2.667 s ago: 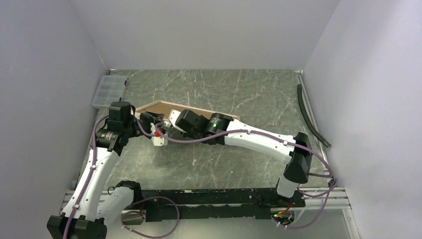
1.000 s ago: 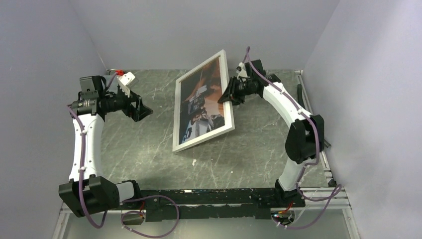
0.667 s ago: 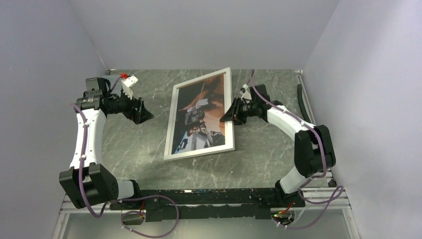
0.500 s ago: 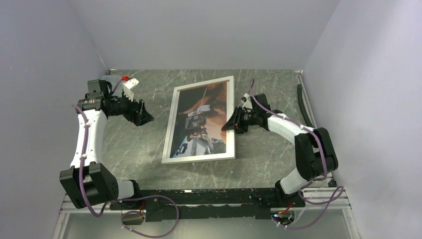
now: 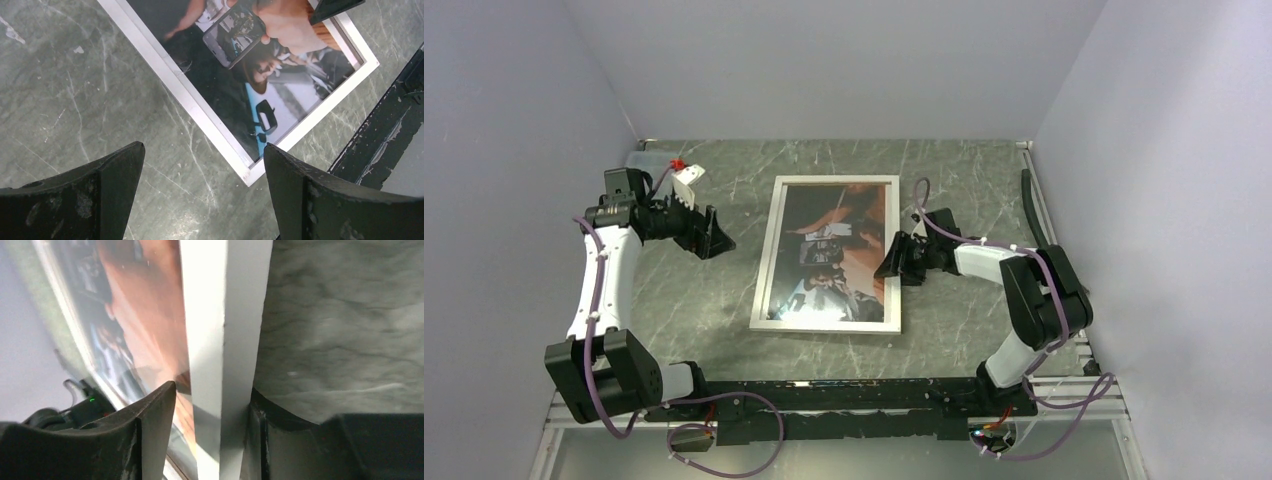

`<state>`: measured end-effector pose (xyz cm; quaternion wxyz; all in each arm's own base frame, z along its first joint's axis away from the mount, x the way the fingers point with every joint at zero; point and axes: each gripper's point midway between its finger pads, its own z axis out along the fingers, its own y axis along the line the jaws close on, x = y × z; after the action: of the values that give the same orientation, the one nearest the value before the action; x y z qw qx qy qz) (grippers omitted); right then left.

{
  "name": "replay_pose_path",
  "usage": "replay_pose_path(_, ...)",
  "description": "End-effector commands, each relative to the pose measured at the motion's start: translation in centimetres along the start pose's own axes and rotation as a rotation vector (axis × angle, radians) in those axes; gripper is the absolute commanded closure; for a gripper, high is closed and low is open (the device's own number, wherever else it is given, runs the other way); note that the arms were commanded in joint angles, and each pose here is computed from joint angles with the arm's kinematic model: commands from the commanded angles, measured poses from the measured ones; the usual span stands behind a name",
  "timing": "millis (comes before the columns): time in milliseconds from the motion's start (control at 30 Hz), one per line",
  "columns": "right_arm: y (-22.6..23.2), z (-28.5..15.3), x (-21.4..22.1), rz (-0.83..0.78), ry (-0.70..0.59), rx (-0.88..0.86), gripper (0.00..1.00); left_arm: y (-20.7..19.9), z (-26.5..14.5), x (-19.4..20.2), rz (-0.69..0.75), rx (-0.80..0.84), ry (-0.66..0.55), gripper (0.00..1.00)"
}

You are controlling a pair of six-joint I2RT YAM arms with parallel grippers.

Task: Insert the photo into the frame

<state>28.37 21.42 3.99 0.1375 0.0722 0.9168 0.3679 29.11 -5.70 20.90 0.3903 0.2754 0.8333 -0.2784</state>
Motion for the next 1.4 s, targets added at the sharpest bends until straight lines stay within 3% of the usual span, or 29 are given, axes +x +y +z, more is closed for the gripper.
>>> replay_pose_path(0, -1.7, 0.5, -2.5, -0.115, -0.127, 0.081, 0.42, 0.5, 0.1, -0.1, -0.026, -0.027, -0.015, 0.06)
replay_pose_path(133, -2.6, 0.0, -3.3, -0.116, -0.166, 0.15, 0.26, 0.9, 0.2, -0.1, -0.044, -0.036, -0.018, 0.06)
replay_pose_path(200, -3.2, -0.3, -3.6, -0.109, -0.181, 0.198, 0.06, 0.9, 0.1, -0.3, -0.046, -0.042, -0.027, 0.06)
replay_pose_path(233, -3.3, -0.6, -3.9, -0.108, -0.188, 0.22, 0.01, 1.0, 0.1, -0.3, -0.05, -0.046, -0.029, 0.06)
replay_pose_path(467, -3.4, -5.3, -7.3, -0.116, -0.352, 0.413, 0.0, 2.4, 0.0, -0.6, -0.089, -0.114, -0.023, 0.06)
replay_pose_path(700, -0.4, -15.3, -12.7, -0.155, -0.775, 0.529, 0.0, 5.5, -0.1, -1.1, -0.13, -0.274, -0.055, 0.06)
replay_pose_path(867, -3.3, -19.8, -14.5, -0.258, -1.096, 0.683, 0.0, 9.3, 1.4, 0.4, -0.183, -0.393, -0.088, 0.06)
replay_pose_path(933, -5.0, -20.1, -14.3, -0.286, -1.135, 0.757, 0.0, 10.8, 2.5, 1.7, -0.212, -0.427, -0.094, 0.06)
replay_pose_path(1000, -6.7, -20.6, -14.0, -0.207, -1.147, 0.823, 0.0, 12.1, 3.7, 2.9, -0.239, -0.444, -0.098, 0.06)
replay_pose_path(1100, -8.0, -20.7, -14.3, -0.164, -1.137, 0.844, 0.0, 13.2, 5.9, 4.8, -0.275, -0.433, -0.119, 0.06)
replay_pose_path(1367, -12.8, -22.4, -14.3, -0.133, -1.27, 0.917, 0.0, 15.7, 9.6, 8.2, -0.295, -0.446, -0.22, 0.06)
